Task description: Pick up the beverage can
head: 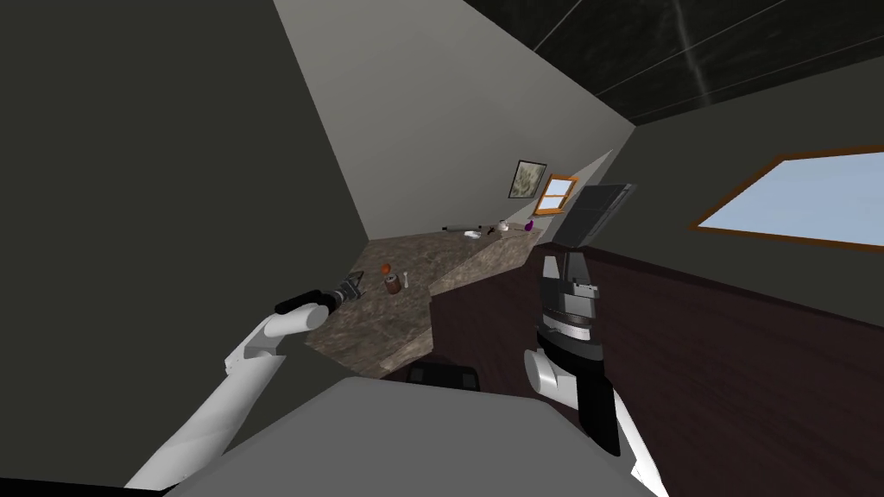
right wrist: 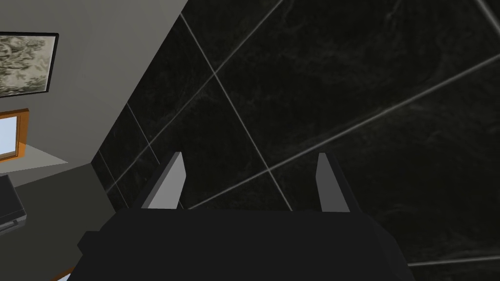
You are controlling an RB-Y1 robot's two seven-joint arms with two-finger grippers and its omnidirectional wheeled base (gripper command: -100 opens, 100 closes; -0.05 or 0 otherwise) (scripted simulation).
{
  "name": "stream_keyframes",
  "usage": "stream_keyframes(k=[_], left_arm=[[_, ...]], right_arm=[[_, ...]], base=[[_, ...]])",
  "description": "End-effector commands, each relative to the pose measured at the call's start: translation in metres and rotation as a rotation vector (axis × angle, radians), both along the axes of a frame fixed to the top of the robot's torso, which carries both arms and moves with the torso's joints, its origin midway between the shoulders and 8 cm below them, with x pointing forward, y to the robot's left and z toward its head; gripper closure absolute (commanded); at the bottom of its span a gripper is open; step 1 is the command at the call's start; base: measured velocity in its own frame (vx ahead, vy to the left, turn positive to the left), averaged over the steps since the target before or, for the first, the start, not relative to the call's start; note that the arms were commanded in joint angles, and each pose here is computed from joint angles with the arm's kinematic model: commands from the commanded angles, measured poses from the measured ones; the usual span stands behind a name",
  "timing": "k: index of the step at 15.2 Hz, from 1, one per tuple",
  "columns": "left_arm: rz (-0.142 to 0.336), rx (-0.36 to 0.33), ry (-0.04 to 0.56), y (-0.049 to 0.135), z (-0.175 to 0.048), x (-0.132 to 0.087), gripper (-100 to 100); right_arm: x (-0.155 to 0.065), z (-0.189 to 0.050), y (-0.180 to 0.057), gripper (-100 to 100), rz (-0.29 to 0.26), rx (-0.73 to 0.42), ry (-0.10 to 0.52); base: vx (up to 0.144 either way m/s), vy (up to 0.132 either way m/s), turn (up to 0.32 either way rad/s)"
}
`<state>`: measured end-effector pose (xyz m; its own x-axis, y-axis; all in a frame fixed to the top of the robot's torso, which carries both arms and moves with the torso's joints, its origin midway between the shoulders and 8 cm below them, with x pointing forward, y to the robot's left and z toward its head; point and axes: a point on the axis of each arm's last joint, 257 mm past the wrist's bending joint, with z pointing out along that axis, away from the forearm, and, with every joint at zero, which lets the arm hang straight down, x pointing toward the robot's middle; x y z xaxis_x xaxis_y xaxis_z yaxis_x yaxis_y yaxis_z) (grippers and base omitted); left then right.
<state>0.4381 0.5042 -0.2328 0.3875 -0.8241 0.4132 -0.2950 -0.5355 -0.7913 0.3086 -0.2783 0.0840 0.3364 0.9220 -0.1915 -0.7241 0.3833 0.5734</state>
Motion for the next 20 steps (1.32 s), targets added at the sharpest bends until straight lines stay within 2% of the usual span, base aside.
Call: stream_keyframes(k=[1,2,5,6,9,10,11,14,15,18,19,20], left_arm=[[0.001,-0.014,0.042,0.000,-0.009,-0.003,-100],[0.018,-0.039,0.060,0.012,-0.008,-0.003,-100],[0.016,-0.053,0.117,0.010,-0.021,-0.010,-100],[0.034,-0.076,0.136,0.022,-0.018,-0.010,-100],[0.032,-0.089,0.192,0.019,-0.030,-0.019,-100],[0.032,-0.089,0.192,0.019,-0.030,-0.019,-100],[0.050,-0.113,0.220,0.030,-0.029,-0.021,-100],[0.049,-0.123,0.265,0.027,-0.038,-0.028,-100],[0.068,-0.144,0.290,0.039,-0.035,-0.031,-100],[0.067,-0.155,0.336,0.036,-0.043,-0.039,-100],[0.087,-0.174,0.359,0.047,-0.039,-0.041,-100],[0.086,-0.179,0.377,0.045,-0.042,-0.045,-100]], right_arm=[[0.000,0.000,0.000,0,0.000,0.000,0.000],[0.000,0.000,0.000,0,0.000,0.000,0.000],[0.000,0.000,0.000,0,0.000,0.000,0.000],[0.000,0.000,0.000,0,0.000,0.000,0.000],[0.000,0.000,0.000,0,0.000,0.000,0.000],[0.000,0.000,0.000,0,0.000,0.000,0.000],[0.000,0.000,0.000,0,0.000,0.000,0.000],[0.000,0.000,0.000,0,0.000,0.000,0.000],[0.000,0.000,0.000,0,0.000,0.000,0.000],[0.000,0.000,0.000,0,0.000,0.000,0.000],[0.000,0.000,0.000,0,0.000,0.000,0.000],[0.000,0.000,0.000,0,0.000,0.000,0.000]], base=[[0.000,0.002,0.032],[0.001,-0.008,-0.107],[0.001,-0.004,-0.075],[0.002,-0.009,-0.120],[0.001,-0.005,-0.081],[0.002,-0.002,0.026],[0.004,-0.013,-0.130],[0.004,-0.007,-0.078],[0.005,-0.018,-0.128],[0.007,-0.011,-0.074],[0.010,-0.016,-0.099],[0.014,-0.020,-0.154]])
